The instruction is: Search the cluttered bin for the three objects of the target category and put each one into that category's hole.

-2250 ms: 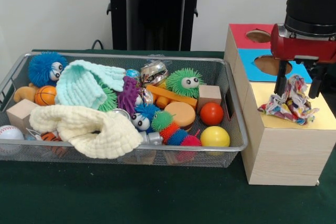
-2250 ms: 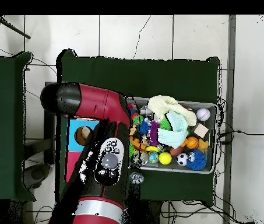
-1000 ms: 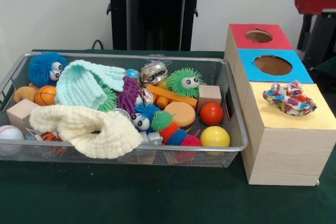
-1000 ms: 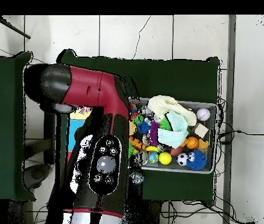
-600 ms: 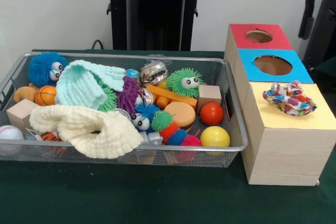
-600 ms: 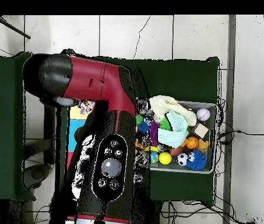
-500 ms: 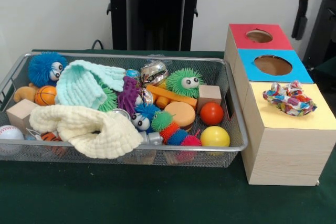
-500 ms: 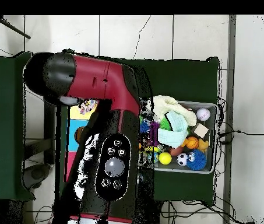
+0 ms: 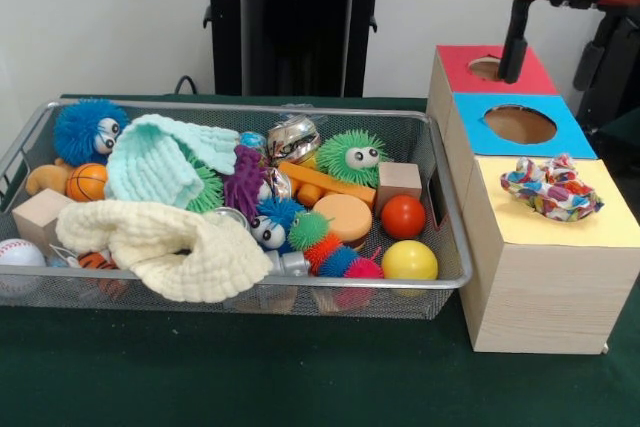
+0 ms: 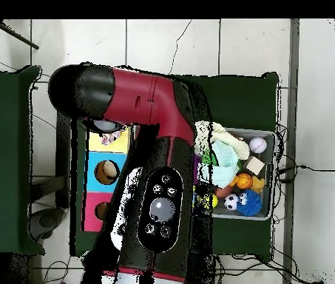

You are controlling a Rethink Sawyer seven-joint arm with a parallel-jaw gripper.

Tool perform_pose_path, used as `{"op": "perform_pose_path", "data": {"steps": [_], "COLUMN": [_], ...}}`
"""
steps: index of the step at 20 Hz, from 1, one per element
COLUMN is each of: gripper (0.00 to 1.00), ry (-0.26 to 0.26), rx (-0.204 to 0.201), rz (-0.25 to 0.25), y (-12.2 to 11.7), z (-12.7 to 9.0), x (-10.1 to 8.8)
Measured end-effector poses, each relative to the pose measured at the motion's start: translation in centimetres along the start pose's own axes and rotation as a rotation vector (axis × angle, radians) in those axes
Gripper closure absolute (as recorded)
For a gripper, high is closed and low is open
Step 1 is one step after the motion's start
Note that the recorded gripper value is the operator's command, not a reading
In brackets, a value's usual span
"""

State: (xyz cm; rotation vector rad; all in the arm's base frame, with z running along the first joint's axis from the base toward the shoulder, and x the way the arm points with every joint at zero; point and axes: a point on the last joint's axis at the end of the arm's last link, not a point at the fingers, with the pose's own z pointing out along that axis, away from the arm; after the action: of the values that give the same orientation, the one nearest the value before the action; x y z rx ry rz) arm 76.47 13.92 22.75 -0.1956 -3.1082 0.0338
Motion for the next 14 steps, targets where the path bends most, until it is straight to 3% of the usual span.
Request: {"op": "perform_pose_path", "data": {"steps": [2, 3, 14], "gripper": [0.00, 1.00, 1.00], "ry": [0.000, 0.000, -0.017], "rx": [0.006, 0.008, 0.013], "rz": [-0.003, -0.005, -0.012], "y": [-0.08, -0.10, 0.06], "z": [0.06, 0.10, -0.34], "x": [0.03, 0.04, -0.48]}}
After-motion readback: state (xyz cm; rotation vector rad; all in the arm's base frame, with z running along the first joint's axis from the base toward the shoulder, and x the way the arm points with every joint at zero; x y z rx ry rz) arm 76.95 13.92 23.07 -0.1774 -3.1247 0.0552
